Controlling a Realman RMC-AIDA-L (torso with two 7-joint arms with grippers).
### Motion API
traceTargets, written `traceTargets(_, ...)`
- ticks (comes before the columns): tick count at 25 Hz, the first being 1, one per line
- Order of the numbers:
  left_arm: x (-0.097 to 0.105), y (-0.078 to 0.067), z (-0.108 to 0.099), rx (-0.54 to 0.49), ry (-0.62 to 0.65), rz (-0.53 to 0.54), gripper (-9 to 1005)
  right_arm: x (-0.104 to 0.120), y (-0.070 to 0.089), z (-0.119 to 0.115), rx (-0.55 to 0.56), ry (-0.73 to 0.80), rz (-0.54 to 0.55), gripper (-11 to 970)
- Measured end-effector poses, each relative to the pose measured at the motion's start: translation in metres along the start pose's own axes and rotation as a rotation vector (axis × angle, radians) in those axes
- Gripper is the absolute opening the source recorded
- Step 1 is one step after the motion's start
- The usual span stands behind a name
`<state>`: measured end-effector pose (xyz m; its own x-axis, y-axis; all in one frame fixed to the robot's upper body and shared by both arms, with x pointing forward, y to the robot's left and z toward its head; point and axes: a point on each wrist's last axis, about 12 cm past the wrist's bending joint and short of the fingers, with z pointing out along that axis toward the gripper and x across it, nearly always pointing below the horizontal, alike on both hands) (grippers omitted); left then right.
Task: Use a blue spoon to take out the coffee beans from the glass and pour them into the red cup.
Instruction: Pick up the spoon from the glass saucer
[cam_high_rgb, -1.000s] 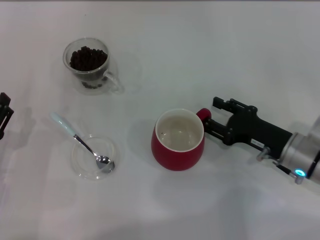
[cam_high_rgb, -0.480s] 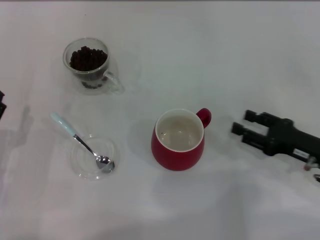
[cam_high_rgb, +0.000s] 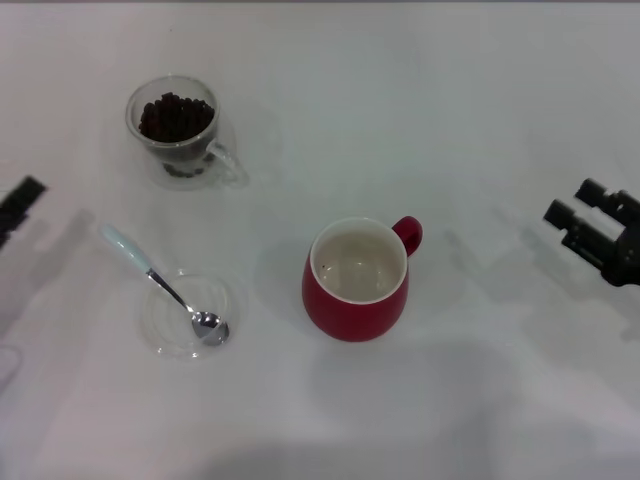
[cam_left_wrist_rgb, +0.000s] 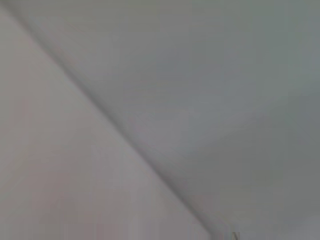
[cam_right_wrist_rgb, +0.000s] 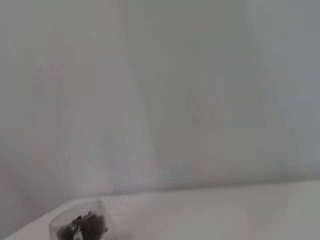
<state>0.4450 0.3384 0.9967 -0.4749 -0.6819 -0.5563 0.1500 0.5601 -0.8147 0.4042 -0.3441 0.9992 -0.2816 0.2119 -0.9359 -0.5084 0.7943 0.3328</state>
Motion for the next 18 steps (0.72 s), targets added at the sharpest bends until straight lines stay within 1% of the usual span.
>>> traceTargets(1, -0.003, -0.001, 0.005, 0.012, 0.051, 0.001, 847, 0.0, 0.001, -0.001, 0.005, -0.012, -0.006, 664)
traceTargets(2, -0.003, -0.001, 0.005, 0.012, 0.051, 0.001, 847, 0.0, 0.002, -0.001, 0.006, -0.022, -0.01, 664)
traceTargets(3, -0.006, -0.006, 0.016, 0.037, 0.144, 0.011, 847, 0.0, 0.003, 0.0, 0.005, -0.029, -0.013, 664)
traceTargets(6, -0.005, -0.009, 0.025, 0.05, 0.203, 0.025, 847, -0.001, 0.004, 0.0, -0.003, -0.04, -0.015, 664)
traceTargets(11, -0.001, -0.012, 0.036, 0.049, 0.29, 0.031, 846, -0.001, 0.005, 0.001, -0.007, -0.047, -0.013, 664)
traceTargets(18, 0.001, -0.011, 0.036, 0.034, 0.335, 0.033, 847, -0.003, 0.005, 0.002, 0.007, -0.074, -0.022, 664)
